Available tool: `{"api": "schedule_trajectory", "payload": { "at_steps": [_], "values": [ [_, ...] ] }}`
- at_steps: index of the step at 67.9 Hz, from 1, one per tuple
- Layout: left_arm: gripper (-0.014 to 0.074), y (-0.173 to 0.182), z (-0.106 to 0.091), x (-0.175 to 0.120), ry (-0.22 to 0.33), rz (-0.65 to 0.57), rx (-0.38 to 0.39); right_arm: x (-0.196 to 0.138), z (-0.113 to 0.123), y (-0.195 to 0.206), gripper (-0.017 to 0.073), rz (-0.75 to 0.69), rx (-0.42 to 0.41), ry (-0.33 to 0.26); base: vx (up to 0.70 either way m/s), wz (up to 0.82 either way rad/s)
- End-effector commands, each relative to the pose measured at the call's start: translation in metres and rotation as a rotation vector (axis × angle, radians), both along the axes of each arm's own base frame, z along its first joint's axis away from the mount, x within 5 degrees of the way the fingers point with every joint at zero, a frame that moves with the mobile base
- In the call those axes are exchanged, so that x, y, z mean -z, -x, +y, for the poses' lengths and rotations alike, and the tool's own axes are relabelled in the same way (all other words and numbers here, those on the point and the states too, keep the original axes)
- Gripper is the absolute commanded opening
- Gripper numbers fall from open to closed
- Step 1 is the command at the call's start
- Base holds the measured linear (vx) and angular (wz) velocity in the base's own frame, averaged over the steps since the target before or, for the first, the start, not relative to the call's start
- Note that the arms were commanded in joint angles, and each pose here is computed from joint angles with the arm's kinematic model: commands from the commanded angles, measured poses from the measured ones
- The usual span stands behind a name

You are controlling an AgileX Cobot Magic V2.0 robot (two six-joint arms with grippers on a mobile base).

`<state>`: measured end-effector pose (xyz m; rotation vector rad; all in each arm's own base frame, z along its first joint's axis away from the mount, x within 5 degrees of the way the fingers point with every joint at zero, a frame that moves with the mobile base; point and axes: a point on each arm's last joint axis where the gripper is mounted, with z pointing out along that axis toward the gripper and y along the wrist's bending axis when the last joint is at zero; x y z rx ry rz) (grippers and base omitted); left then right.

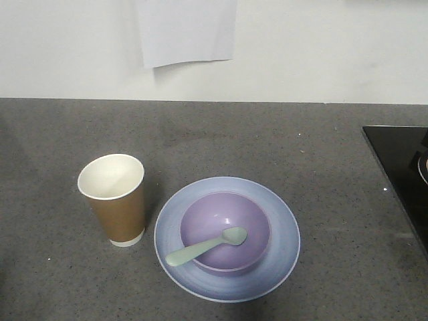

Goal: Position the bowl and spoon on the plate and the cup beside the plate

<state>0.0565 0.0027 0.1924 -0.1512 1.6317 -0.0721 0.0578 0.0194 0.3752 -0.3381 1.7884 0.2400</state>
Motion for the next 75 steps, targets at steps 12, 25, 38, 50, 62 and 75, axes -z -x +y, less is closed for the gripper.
{"api": "schedule_trajectory", "payload": {
  "at_steps": [12, 25, 38, 50, 62, 75],
  "values": [
    [-0.0008, 0.001, -0.001, -0.012, 0.003, -0.101, 0.01, -0.013, 0.001, -0.003, -0.0006, -0.081, 0.001, -0.027, 0.0, 0.0],
    [-0.0008, 0.001, -0.001, -0.012, 0.002, -0.101, 0.01, -0.013, 0.001, -0.003, -0.0006, -0.081, 0.001, -0.027, 0.0, 0.0],
    [-0.0008, 0.001, -0.001, -0.012, 0.002, -0.101, 0.01, -0.013, 0.001, -0.003, -0.0006, -0.081, 0.001, -0.027, 0.0, 0.0],
    [-0.0008, 0.001, -0.001, -0.012, 0.002, -0.101, 0.01, -0.013, 0.001, -0.003, -0.0006, -0.081, 0.001, -0.027, 0.0, 0.0],
    [-0.0008, 0.001, -0.001, -0.012, 0.002, -0.101, 0.01, -0.013, 0.001, -0.003, -0.0006, -0.081, 0.001, -0.027, 0.0, 0.0],
    [-0.0008, 0.001, -0.001, -0.012, 0.002, -0.101, 0.01, 0.003, 0.004, -0.01, -0.0006, -0.099, -0.001, -0.006, 0.0, 0.0]
  ]
}}
